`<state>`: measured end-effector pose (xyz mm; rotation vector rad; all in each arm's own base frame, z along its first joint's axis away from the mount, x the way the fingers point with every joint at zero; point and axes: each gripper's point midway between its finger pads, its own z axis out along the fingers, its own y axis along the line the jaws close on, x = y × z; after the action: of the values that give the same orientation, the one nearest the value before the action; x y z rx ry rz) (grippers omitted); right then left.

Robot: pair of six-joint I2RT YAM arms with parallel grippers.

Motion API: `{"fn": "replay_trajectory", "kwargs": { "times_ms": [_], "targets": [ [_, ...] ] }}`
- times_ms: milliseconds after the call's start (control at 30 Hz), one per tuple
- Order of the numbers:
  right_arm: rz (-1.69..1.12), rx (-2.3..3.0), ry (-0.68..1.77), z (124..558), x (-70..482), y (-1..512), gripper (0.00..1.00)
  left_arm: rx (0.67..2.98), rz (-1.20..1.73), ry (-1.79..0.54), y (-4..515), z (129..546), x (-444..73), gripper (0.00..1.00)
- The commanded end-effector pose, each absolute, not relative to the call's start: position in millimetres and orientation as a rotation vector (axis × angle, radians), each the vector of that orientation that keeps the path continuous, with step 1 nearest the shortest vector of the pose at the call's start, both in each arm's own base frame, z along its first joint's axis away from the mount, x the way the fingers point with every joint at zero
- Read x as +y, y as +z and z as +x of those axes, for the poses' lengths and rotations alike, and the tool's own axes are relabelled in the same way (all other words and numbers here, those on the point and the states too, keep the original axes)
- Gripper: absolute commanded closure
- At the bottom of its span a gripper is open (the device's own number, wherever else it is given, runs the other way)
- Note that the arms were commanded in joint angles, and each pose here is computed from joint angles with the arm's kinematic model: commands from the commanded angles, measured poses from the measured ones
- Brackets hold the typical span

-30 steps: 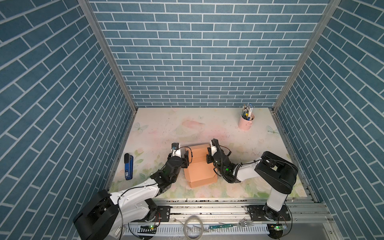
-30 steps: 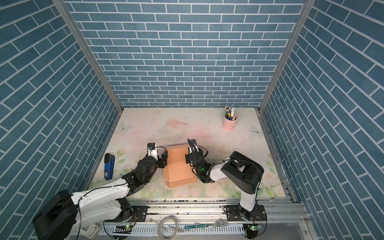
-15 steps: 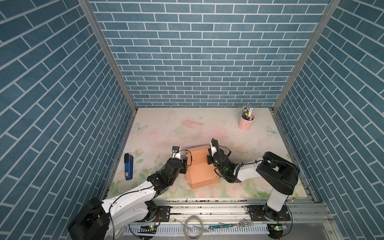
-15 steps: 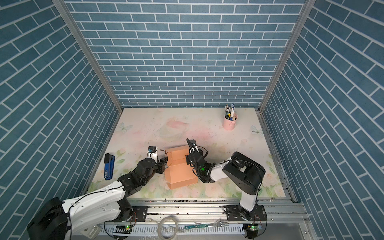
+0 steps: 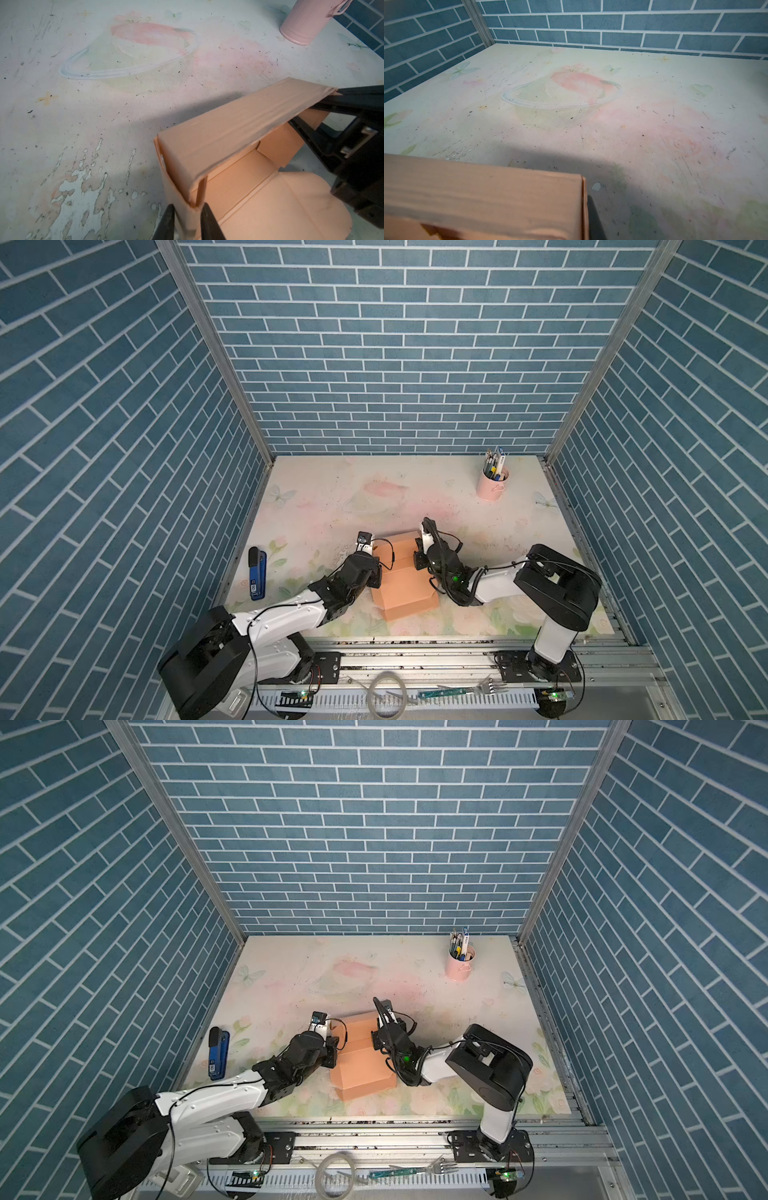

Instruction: Fold the paper box

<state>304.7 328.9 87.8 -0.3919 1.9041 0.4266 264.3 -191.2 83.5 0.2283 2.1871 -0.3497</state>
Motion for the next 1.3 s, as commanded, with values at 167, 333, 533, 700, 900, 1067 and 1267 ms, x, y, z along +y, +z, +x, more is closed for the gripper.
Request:
{"fn": "replay_trajectory", "kwargs": {
  "times_ms": [167, 333, 533, 700, 900, 1067, 1267],
  "targets": [
    [-0.375, 1.900, 0.466, 303, 330, 92, 1.00, 2.117, 0.235, -0.358, 104, 281, -205, 0.70],
    [-0.379, 1.906, 0.463, 303, 330, 89, 1.00, 2.118, 0.239, -0.351, 105, 284, -207, 0.73],
    [-0.389, 1.909, 0.476, 302, 333, 88, 1.00, 2.131, 0.231, -0.323, 101, 292, -209, 0.75],
    [-0.391, 1.908, 0.481, 301, 333, 88, 1.00, 2.139, 0.224, -0.302, 98, 298, -210, 0.76],
    [-0.399, 1.912, 0.480, 300, 332, 86, 1.00, 2.153, 0.191, -0.247, 94, 306, -205, 0.78],
    [-0.401, 1.913, 0.479, 300, 333, 86, 1.00, 2.172, 0.150, -0.165, 90, 312, -195, 0.82],
    [-0.404, 1.913, 0.485, 301, 336, 86, 1.00, 2.191, 0.133, -0.095, 87, 316, -188, 0.87]
  ]
}}
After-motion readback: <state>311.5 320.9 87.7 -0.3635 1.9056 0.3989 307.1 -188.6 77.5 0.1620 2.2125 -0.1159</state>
